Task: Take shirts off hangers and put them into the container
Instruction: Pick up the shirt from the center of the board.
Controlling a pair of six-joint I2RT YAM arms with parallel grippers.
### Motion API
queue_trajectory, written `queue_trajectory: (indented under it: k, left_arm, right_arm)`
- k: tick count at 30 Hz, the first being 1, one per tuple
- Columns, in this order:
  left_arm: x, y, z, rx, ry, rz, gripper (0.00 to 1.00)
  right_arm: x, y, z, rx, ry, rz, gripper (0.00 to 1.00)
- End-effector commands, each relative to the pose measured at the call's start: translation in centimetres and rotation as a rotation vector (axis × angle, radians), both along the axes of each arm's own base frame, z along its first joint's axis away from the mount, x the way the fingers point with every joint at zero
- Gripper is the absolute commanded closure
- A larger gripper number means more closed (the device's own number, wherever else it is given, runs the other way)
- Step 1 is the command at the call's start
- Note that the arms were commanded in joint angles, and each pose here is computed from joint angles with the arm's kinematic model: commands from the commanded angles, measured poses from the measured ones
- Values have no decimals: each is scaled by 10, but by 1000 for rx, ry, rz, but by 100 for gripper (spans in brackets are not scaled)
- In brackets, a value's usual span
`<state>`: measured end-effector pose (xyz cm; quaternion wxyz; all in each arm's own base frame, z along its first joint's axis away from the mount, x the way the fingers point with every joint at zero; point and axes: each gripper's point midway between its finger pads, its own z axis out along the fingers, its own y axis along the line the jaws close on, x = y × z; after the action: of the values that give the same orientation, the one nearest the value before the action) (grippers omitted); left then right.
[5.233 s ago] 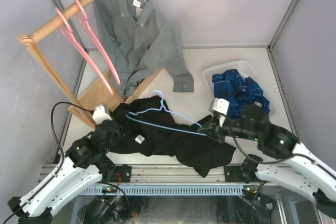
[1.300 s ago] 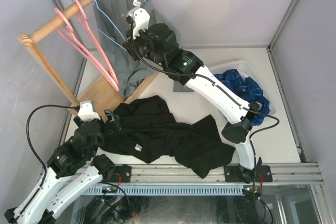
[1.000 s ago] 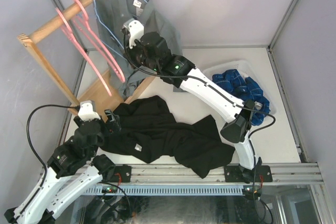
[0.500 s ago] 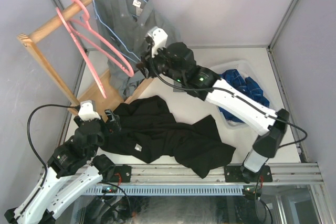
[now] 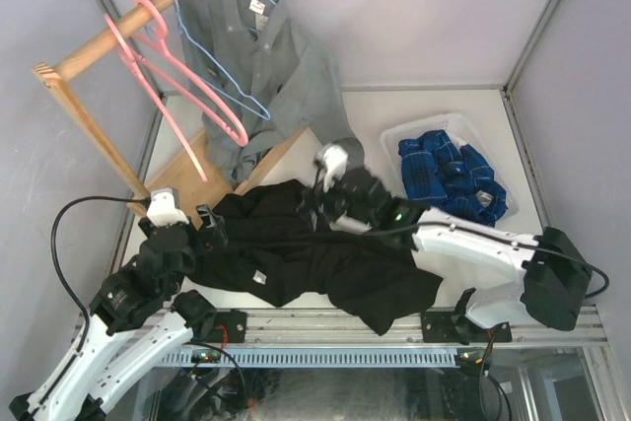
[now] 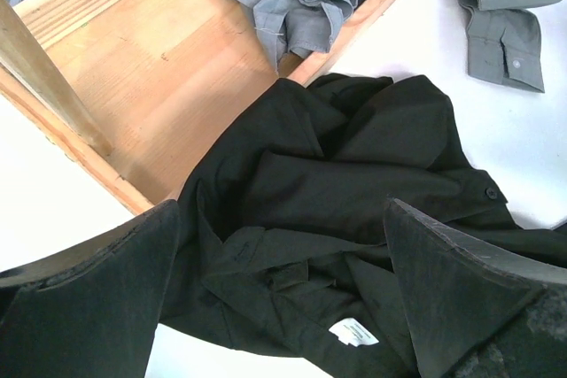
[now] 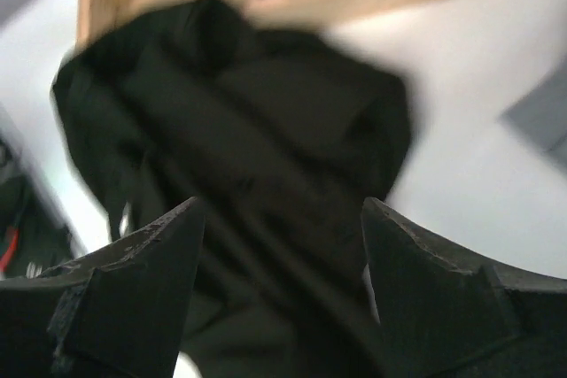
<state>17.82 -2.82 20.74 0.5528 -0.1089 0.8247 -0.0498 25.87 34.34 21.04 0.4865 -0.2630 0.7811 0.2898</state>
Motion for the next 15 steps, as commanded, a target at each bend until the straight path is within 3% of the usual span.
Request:
queue_trajectory:
  k: [1,6,12,13,15]
  left_arm:
    - [6,-4,4,2,-18,-7,0]
    - [6,-2,5,-3,-26,1,0]
    - [6,-2,5,-2,-24,0,0]
    - [6,-2,5,-2,-22,0,0]
    - [6,-2,5,-3,-24,1,0]
  right_arm:
    - [-74,50,-39,-47,-26,277,29]
    - [-122,76,-70,-159,-100,447,23]
    - [-115,101,-79,-159,-198,431,15]
    - [-112,103,-81,-172,-207,428,4]
    - [-101,103,-94,-188,-187,366,1]
